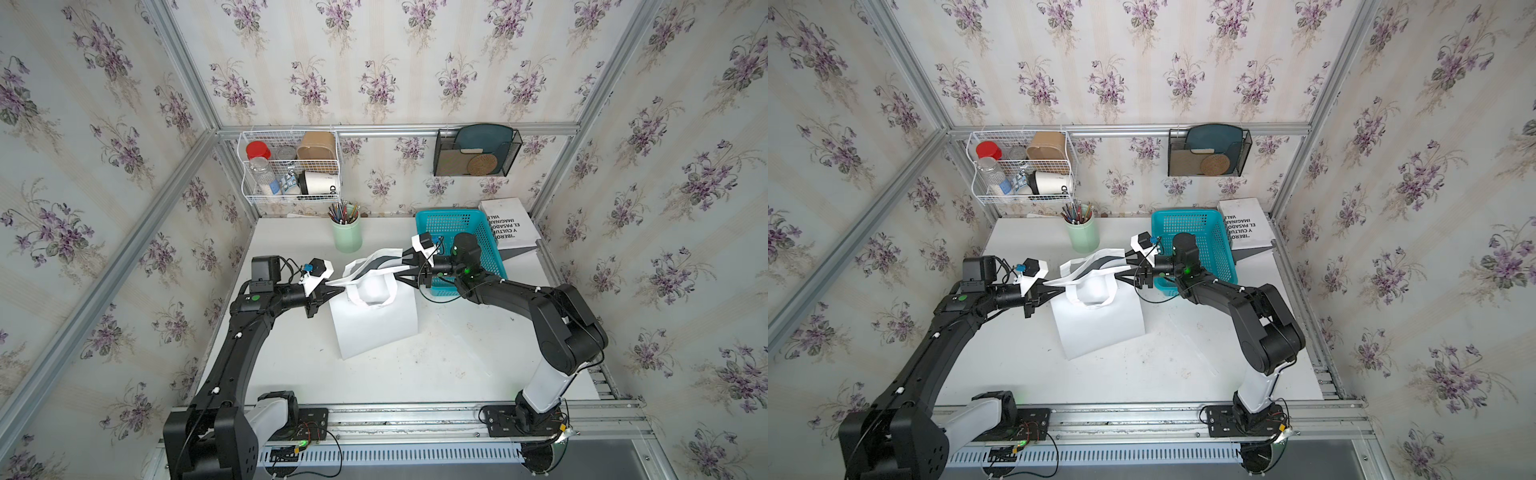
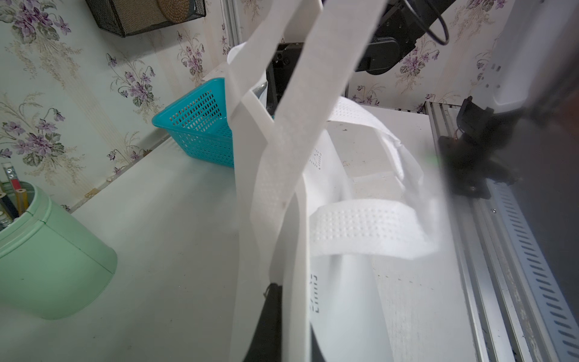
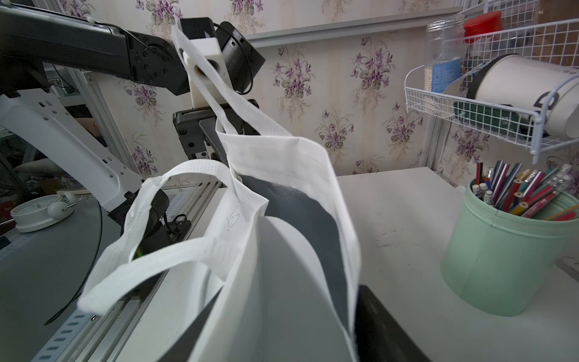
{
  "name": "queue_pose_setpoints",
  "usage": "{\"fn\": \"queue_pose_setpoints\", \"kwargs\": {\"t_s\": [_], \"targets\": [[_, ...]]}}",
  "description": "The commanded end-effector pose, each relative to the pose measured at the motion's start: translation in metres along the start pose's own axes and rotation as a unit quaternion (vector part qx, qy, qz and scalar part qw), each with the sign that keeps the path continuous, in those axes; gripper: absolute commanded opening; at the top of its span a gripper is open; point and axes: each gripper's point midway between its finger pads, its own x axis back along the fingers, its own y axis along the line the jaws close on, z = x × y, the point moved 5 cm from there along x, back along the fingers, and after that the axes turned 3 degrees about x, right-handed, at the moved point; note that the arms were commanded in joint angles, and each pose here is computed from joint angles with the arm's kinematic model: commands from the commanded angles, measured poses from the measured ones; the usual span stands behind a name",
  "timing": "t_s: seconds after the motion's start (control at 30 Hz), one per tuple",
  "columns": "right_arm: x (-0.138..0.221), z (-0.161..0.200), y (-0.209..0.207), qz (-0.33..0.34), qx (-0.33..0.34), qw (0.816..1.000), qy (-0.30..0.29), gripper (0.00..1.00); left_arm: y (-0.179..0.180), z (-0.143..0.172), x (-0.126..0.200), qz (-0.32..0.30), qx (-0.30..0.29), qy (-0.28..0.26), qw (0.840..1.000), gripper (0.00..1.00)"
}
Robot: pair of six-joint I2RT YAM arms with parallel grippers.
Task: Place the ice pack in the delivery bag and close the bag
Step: Adjust the delivery bag at the center of the board.
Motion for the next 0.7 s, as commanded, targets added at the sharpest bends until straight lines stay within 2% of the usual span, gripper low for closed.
{"fn": "queue_pose_setpoints", "kwargs": {"t_s": [0.0,0.03,0.13,0.17,0.23,0.3,0.47,0.57,0.6,0.67], "targets": [[-0.003,-0.006,0.001,-0.014,0.0,1.0,-0.012,0.43,-0.001,0.002,0.0,0.001,0.006,0.007,1.0,0.0],[-0.003,-0.007,0.0,-0.013,-0.001,1.0,-0.012,0.36,-0.001,0.003,0.0,0.001,0.007,0.007,1.0,0.0],[-0.003,-0.009,-0.001,-0.011,-0.002,1.0,-0.014,0.29,0.0,0.002,-0.001,0.004,0.009,0.006,1.0,0.0],[-0.003,-0.008,-0.001,-0.01,-0.003,1.0,-0.014,0.32,0.001,0.002,-0.001,0.003,0.008,0.006,1.0,0.0],[-0.002,-0.008,-0.003,0.0,-0.004,1.0,-0.016,0.54,0.001,0.002,-0.001,0.004,0.009,0.005,1.0,0.0],[-0.002,-0.006,-0.004,0.003,-0.002,1.0,-0.018,0.68,0.001,0.001,-0.001,0.005,0.009,0.005,1.0,0.0],[-0.006,-0.002,-0.009,-0.002,-0.004,0.999,-0.034,0.85,0.001,0.002,-0.002,0.013,0.014,0.002,1.0,0.0],[-0.009,0.0,-0.011,-0.015,-0.001,0.999,-0.04,0.88,0.002,0.003,-0.003,0.013,0.018,0.004,1.0,0.0],[-0.01,0.001,-0.012,-0.02,0.0,0.999,-0.04,0.86,0.002,0.004,-0.002,0.011,0.02,0.007,1.0,0.0],[-0.013,0.001,-0.014,-0.03,-0.004,0.999,-0.04,0.77,0.003,0.004,-0.002,0.009,0.022,0.011,1.0,0.0]]}}
